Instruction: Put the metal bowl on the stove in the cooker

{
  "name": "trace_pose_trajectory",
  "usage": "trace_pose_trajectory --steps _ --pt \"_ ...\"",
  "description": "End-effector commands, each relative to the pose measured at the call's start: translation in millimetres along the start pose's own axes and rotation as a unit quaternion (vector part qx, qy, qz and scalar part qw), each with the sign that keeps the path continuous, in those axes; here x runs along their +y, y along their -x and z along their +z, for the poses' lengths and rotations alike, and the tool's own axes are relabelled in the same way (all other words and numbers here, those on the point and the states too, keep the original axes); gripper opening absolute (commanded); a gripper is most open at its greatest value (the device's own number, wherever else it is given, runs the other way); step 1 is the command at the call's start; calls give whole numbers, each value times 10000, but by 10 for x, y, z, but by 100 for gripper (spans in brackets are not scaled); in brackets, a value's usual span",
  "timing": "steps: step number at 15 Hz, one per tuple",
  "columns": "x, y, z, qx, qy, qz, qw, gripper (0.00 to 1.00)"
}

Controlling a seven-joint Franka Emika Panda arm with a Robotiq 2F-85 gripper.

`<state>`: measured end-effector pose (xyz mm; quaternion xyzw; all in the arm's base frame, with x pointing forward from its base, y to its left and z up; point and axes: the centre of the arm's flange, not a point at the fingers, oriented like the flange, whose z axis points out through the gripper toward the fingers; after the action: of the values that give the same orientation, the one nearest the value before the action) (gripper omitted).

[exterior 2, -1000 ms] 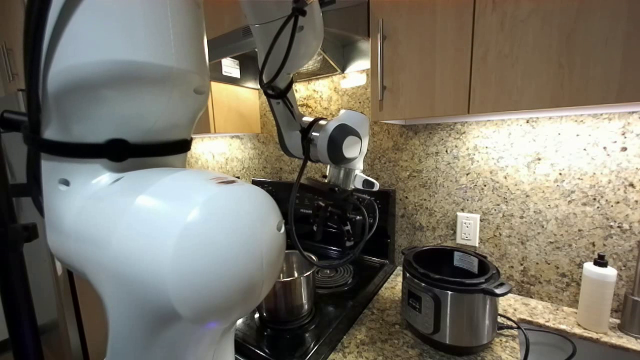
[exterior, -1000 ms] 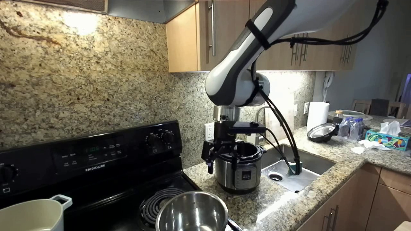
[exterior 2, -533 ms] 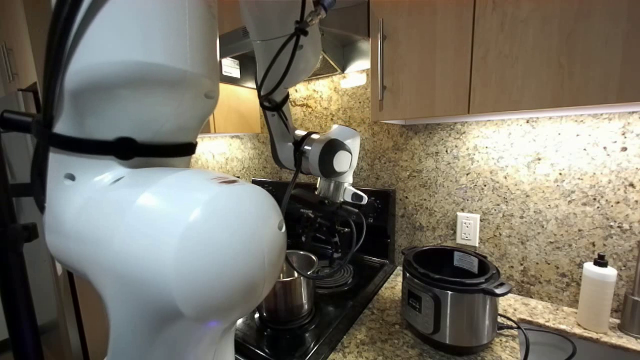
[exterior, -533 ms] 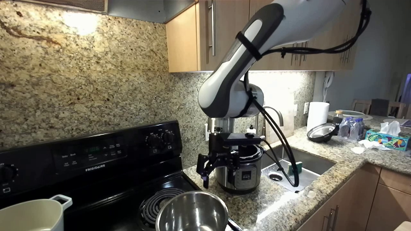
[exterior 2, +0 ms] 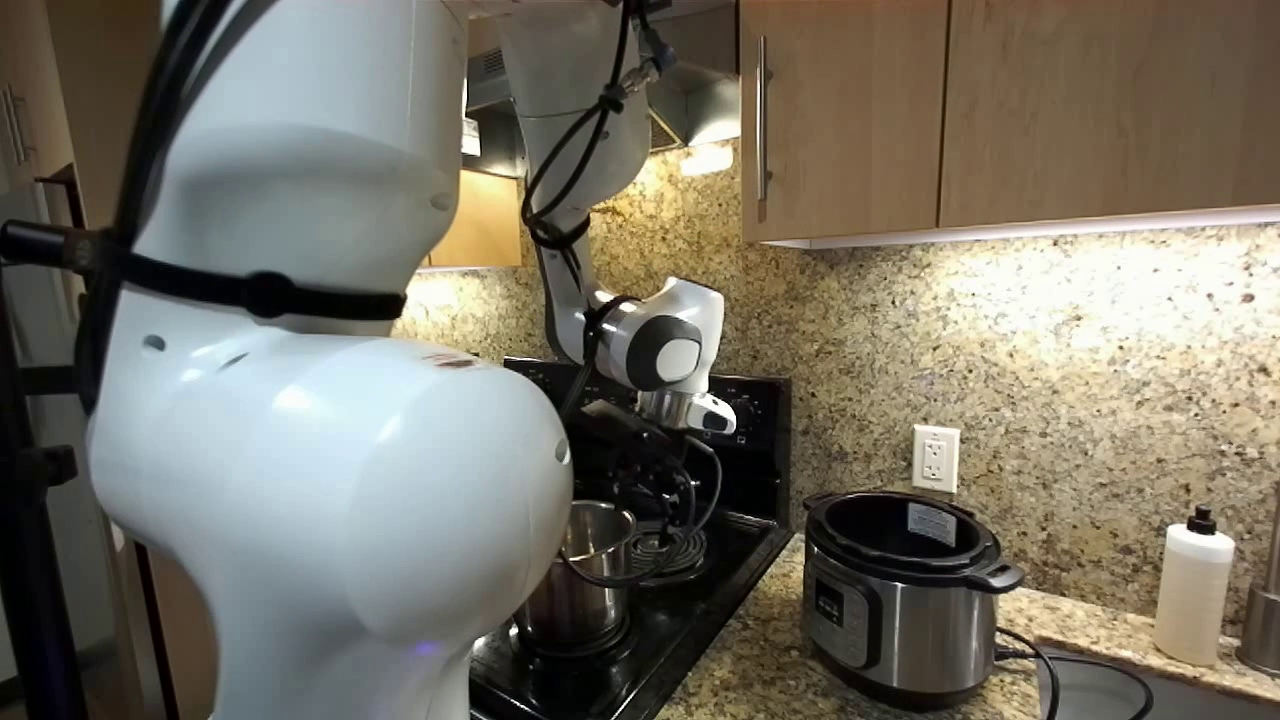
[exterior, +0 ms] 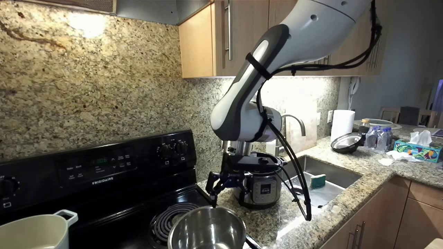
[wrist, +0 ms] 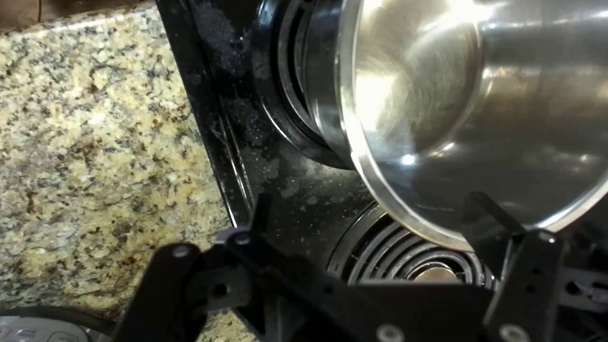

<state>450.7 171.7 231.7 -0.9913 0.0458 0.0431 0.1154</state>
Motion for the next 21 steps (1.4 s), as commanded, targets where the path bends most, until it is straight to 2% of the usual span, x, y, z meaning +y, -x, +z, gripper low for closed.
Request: trace_pose_trajectory --steps 1,7,13,14,15,21 --pt "105 51 67 60 -14 -2 10000 100" --pt "2 53 131 -187 119 -426 9988 100" --pt "30 -47 450 -390 481 -754 9952 100" --pt "21 -44 481 -350 455 -781 9953 75" --pt "4 -45 493 -323 462 -800 9952 74" --pt "-90 35 465 -163 467 -875 9949 34"
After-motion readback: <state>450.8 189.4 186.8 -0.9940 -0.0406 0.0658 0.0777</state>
